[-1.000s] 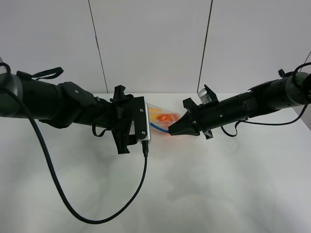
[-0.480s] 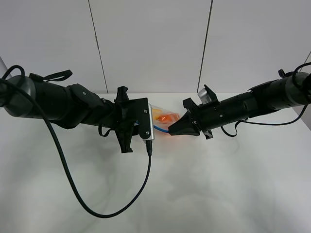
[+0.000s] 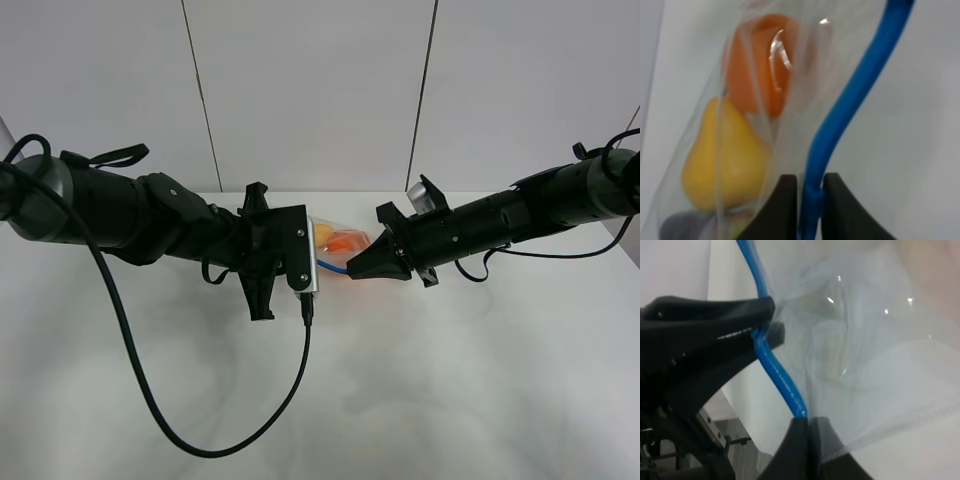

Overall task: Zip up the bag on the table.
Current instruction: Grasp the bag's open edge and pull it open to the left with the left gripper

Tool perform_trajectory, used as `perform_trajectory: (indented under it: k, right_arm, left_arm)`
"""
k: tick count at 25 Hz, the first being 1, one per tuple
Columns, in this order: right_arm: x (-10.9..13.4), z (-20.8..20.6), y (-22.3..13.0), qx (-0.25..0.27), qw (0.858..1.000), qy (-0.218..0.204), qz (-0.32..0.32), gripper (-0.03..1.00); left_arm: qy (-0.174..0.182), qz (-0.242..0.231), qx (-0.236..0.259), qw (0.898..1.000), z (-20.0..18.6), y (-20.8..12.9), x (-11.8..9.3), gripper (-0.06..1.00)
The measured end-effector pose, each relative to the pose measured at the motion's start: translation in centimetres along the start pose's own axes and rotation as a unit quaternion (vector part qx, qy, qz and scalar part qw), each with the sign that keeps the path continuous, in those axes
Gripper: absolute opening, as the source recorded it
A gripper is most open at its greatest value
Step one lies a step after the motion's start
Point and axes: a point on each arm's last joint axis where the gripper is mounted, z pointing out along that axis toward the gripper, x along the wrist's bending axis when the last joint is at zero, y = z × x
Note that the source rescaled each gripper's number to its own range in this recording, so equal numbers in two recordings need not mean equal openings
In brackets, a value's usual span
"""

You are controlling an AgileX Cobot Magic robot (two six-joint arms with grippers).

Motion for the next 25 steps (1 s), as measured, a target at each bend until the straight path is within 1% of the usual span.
perform_trajectory:
  k: [5,13,17,21,25]
  right_arm:
    - [-0.03,0.0,-0.04,0.002,1.0,-0.002,-0.002,0.0]
    - [-0.04,0.0,-0.05,0.003,1.0,-0.002,-0.001,0.0]
    - [-0.04,0.0,-0.05,0.003,1.0,-0.002,0.0,0.0]
    - [-0.02,0.0,-0.03,0.002,1.0,-0.001,0.002,0.0]
    - [0.05,-0.01,0.14,-0.006,1.0,0.002,0.008,0.0]
  left_arm:
    - [-0.014,0.0,-0.009,1.0,-0.01,0.16,-0.26,0.05]
    - [-0.017,0.0,-0.011,1.0,-0.01,0.2,-0.31,0.05]
    - [-0.017,0.0,-0.011,1.0,-0.01,0.2,-0.31,0.0]
    - [-0.008,0.0,-0.005,1.0,0.0,0.09,-0.14,0.0]
    - [0.015,-0.001,0.01,1.0,-0.01,-0.23,0.3,0.0]
